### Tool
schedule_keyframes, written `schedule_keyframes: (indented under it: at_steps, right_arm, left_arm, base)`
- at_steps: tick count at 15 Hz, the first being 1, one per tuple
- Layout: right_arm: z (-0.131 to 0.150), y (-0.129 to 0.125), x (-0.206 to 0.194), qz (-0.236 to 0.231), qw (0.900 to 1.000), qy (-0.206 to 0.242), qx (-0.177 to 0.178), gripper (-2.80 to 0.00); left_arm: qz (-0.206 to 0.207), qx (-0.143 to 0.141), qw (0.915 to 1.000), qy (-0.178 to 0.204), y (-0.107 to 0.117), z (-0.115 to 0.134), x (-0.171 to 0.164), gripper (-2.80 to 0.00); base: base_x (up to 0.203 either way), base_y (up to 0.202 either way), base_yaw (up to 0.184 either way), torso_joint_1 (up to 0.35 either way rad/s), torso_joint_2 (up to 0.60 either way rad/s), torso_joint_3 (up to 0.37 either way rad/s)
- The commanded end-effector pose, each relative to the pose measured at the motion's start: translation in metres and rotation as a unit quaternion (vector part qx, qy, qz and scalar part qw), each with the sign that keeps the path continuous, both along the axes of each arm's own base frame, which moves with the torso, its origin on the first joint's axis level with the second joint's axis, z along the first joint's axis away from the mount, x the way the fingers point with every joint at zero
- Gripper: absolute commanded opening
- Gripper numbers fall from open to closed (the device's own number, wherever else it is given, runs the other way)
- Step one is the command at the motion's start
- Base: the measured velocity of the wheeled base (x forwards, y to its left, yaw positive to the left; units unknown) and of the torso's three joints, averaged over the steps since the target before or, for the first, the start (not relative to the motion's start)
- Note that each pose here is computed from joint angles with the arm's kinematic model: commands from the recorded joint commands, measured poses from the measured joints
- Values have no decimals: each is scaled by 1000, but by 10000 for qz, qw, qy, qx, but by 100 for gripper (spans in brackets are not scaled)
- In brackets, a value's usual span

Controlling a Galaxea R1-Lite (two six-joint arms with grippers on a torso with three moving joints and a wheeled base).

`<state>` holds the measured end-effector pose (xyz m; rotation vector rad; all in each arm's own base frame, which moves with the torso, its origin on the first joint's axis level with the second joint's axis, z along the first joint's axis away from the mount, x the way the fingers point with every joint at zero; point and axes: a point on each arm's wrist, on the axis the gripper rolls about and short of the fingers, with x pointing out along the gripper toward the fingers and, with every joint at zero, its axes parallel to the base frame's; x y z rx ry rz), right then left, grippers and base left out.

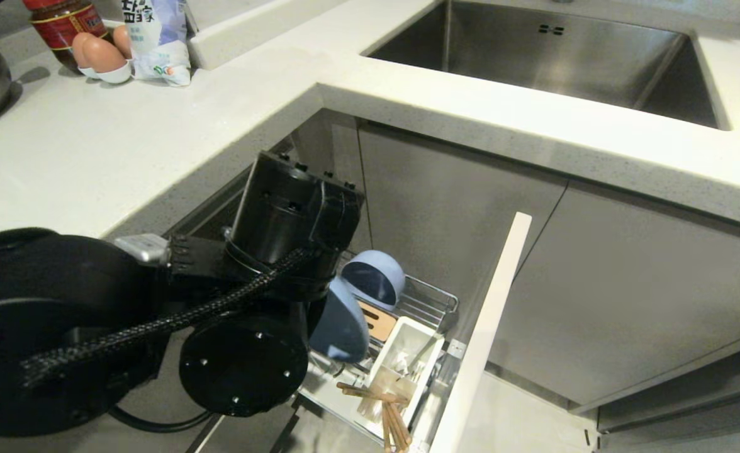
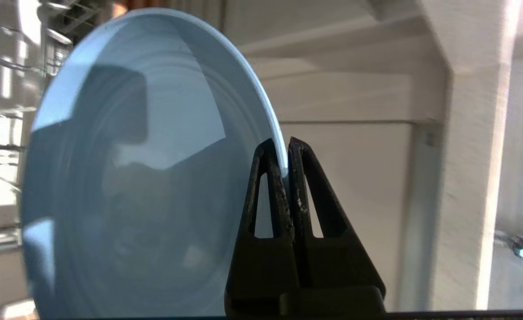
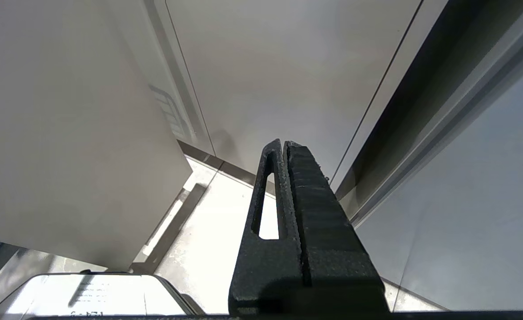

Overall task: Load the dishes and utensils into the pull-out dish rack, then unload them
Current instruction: Pick up the plate and place it in the cupboard

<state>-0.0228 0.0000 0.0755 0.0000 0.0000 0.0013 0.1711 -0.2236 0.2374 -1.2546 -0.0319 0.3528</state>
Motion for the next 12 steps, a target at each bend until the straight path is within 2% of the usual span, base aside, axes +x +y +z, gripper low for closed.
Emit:
schedule_keyframes:
  at_steps: [1, 7, 12]
  right_arm:
    - [0, 0, 0, 1, 10000, 0, 0, -280]
    - [0, 0, 0, 1, 10000, 0, 0, -280]
    - [0, 0, 0, 1, 10000, 0, 0, -280]
  left_arm:
    - [177, 13, 9998, 40, 3, -9, 8, -280]
    - [73, -197, 9995, 236, 11, -15, 19, -280]
    - [15, -360, 9993, 121, 12, -2, 17, -280]
  base:
    - [0, 0, 0, 0, 0, 0]
    - [0, 0, 0, 0, 0, 0]
    - [0, 0, 0, 0, 0, 0]
